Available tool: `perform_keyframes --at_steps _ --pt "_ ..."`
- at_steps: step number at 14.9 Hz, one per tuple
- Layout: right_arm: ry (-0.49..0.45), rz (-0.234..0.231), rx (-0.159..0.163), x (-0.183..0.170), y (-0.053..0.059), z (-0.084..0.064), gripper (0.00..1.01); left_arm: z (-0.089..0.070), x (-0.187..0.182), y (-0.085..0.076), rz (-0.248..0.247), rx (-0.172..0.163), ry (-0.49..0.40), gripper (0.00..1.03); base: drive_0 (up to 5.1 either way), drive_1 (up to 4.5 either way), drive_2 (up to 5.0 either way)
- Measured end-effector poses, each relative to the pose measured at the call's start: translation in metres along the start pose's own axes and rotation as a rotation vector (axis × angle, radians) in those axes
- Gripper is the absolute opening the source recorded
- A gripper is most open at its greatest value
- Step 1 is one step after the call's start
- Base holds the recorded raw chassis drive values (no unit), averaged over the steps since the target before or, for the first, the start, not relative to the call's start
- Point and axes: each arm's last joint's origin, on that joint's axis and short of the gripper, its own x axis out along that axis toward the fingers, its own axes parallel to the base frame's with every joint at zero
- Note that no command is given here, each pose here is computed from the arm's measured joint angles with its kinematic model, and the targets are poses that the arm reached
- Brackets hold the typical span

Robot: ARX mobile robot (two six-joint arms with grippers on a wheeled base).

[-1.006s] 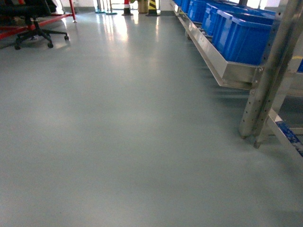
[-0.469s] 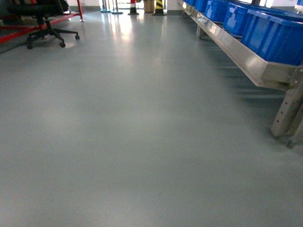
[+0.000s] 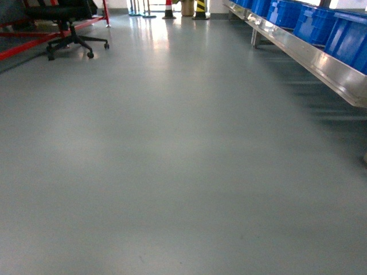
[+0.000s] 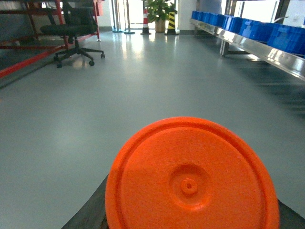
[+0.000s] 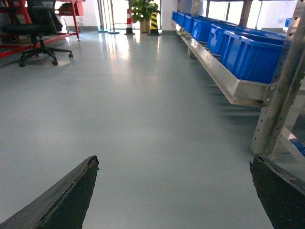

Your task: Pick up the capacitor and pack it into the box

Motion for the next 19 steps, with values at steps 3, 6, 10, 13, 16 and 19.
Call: perform_keyframes --at_steps 3,6,10,13,16,19 --pt "-0.007 -0.001 0.000 0.0000 0.0000 0.0007 0.98 0.0001 0.0000 0.0000 0.000 0.000 -0.001 0.44 -5.0 2.41 2.4" --pt "-0.005 -0.001 0.000 0.0000 0.0000 0.0005 0.98 0.0002 0.0000 0.0001 0.003 0.000 -0.002 0.44 -4.9 2.50 2.5" --pt "-0.003 0.000 0.000 0.0000 0.0000 0.0003 0.98 0.0001 0.0000 0.0000 0.001 0.000 -0.001 0.44 -4.9 2.50 2.5" --pt "-0.004 0.000 0.000 0.0000 0.0000 0.0004 0.98 0.0004 0.0000 0.0000 0.000 0.000 -0.004 0.44 -5.0 2.42 2.4" --pt "-0.002 0.000 0.000 0.0000 0.0000 0.0001 0.98 0.0001 0.0000 -0.0001 -0.002 0.000 -0.001 0.44 -5.0 2.36 2.4" --pt "-0.004 0.000 0.000 0.0000 0.0000 0.0004 0.98 -0.0001 0.0000 0.0000 0.001 0.000 0.001 0.44 -5.0 2.43 2.4"
